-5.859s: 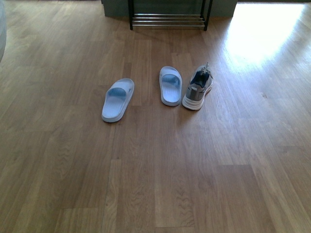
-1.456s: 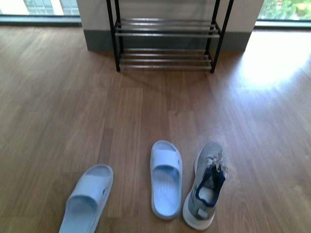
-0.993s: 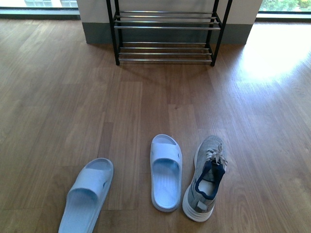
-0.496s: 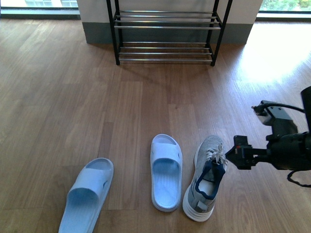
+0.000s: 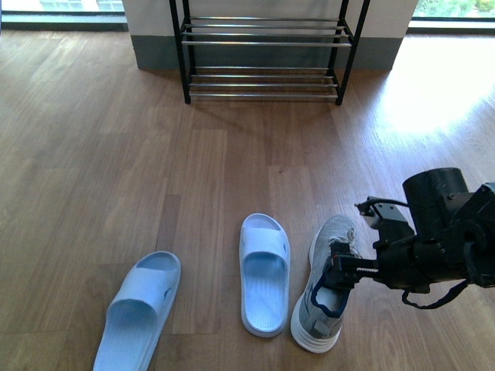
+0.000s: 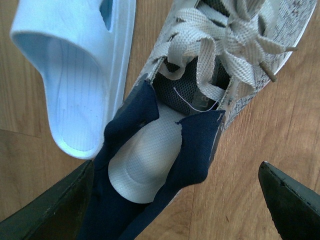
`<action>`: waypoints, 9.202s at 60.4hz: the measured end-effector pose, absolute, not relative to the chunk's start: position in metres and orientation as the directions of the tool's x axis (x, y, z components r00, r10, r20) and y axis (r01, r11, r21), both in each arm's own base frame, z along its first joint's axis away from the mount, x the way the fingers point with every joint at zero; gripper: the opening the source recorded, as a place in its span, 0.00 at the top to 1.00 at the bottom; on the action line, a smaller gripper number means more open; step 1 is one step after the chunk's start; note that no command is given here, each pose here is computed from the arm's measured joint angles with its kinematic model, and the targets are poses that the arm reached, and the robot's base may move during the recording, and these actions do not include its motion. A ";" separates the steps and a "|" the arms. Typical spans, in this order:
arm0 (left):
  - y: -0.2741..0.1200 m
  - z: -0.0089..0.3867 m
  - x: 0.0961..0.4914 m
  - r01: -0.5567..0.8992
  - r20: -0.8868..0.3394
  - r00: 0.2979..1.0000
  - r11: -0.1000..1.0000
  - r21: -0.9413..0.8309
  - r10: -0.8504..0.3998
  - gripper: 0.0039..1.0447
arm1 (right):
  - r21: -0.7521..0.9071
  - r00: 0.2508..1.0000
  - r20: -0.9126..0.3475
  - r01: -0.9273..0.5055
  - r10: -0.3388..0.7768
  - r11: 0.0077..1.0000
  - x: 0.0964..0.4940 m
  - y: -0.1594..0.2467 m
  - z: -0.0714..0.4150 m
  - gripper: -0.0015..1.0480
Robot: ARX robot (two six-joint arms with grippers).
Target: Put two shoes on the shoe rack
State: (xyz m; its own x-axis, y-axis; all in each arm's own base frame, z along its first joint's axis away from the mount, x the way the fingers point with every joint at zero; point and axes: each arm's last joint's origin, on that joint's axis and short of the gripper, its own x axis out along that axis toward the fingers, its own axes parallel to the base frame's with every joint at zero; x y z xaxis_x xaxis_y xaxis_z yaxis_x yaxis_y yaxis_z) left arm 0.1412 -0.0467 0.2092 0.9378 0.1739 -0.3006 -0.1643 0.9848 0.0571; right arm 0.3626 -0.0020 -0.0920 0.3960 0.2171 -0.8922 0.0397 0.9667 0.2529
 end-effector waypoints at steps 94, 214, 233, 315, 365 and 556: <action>-0.047 0.209 0.141 -0.164 -0.301 0.938 0.985 0.057 0.174 0.99 | -0.193 0.445 -0.868 0.109 -0.221 0.975 0.343 -0.074 -0.091 0.99; -0.046 0.209 0.141 -0.167 -0.299 0.938 0.984 0.057 0.177 0.99 | -0.283 0.952 -0.248 0.107 -0.180 0.953 0.099 -0.028 0.201 0.99; -0.047 0.209 0.141 -0.163 -0.300 0.938 0.985 0.057 0.173 0.99 | -0.285 0.950 -0.249 0.115 -0.190 0.952 0.099 -0.028 0.201 0.99; -0.047 0.209 0.141 -0.162 -0.302 0.938 0.985 0.058 0.172 0.99 | -0.285 0.949 -0.250 0.119 -0.193 0.951 0.099 -0.028 0.200 0.99; -0.047 0.209 0.141 -0.162 -0.302 0.938 0.985 0.058 0.172 0.99 | -0.284 0.949 -0.250 0.118 -0.193 0.951 0.099 -0.028 0.200 0.99; -0.047 0.208 0.141 -0.153 -0.306 0.938 0.986 0.058 0.164 0.99 | -0.285 0.947 -0.250 0.125 -0.200 0.950 0.099 -0.029 0.200 0.99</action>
State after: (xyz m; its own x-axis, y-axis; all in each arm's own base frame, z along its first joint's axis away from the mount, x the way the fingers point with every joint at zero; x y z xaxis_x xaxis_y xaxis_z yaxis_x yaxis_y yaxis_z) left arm 0.1407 -0.0471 0.2077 0.9379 0.1638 -0.3058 -0.1533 0.9865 0.0582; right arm 0.0990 -0.0286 0.2005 0.9473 -0.2000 -0.2503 0.1255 0.9504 -0.2846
